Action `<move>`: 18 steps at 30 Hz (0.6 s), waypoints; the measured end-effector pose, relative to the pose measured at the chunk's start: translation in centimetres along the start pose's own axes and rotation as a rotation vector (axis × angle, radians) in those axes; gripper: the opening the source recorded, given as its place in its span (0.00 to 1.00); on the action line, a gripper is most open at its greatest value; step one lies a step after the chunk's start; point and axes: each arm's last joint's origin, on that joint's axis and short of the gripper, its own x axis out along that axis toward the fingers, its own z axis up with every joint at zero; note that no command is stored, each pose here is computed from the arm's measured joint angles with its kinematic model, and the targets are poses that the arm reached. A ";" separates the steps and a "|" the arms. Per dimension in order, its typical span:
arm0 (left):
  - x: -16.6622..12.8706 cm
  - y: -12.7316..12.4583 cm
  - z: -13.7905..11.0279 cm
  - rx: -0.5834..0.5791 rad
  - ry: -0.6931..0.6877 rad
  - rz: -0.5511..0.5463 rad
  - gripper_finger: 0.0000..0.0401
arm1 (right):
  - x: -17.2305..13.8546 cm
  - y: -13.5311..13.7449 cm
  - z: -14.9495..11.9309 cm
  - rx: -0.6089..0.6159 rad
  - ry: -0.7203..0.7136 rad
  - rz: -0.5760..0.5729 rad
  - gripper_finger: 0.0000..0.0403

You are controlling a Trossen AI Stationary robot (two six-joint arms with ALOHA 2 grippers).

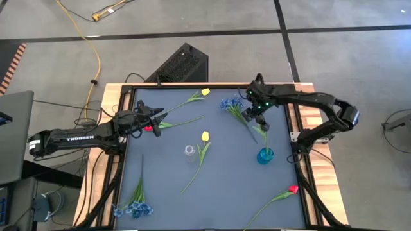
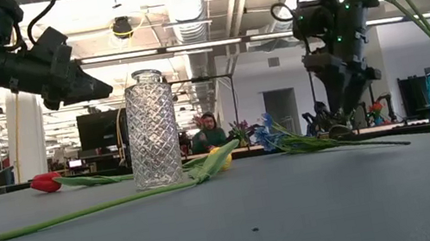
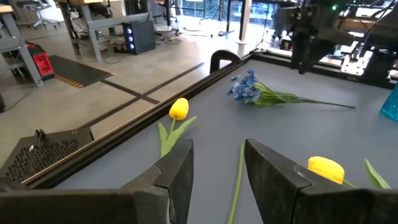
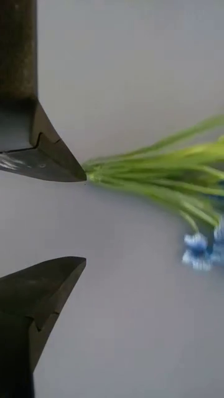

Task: Sort flowers into vase by color
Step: Put the top blue flowers into the blue vase

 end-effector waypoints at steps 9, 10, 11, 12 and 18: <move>0.0 0.0 0.0 -0.002 -0.002 0.002 0.33 | 1.1 1.3 -0.6 -0.075 -0.059 0.047 0.58; 0.0 0.0 0.0 -0.003 -0.003 0.002 0.33 | 1.2 1.4 -0.7 -0.078 -0.058 0.054 0.58; 0.0 0.0 0.0 -0.003 -0.004 0.002 0.33 | 1.3 1.4 -0.8 -0.080 -0.056 0.055 0.58; 0.0 0.0 0.1 -0.004 -0.006 0.002 0.33 | 1.4 1.5 -0.9 -0.082 -0.056 0.056 0.58; 0.0 0.0 0.2 -0.007 -0.018 0.002 0.33 | 1.3 2.2 -0.7 -0.114 -0.094 0.078 0.58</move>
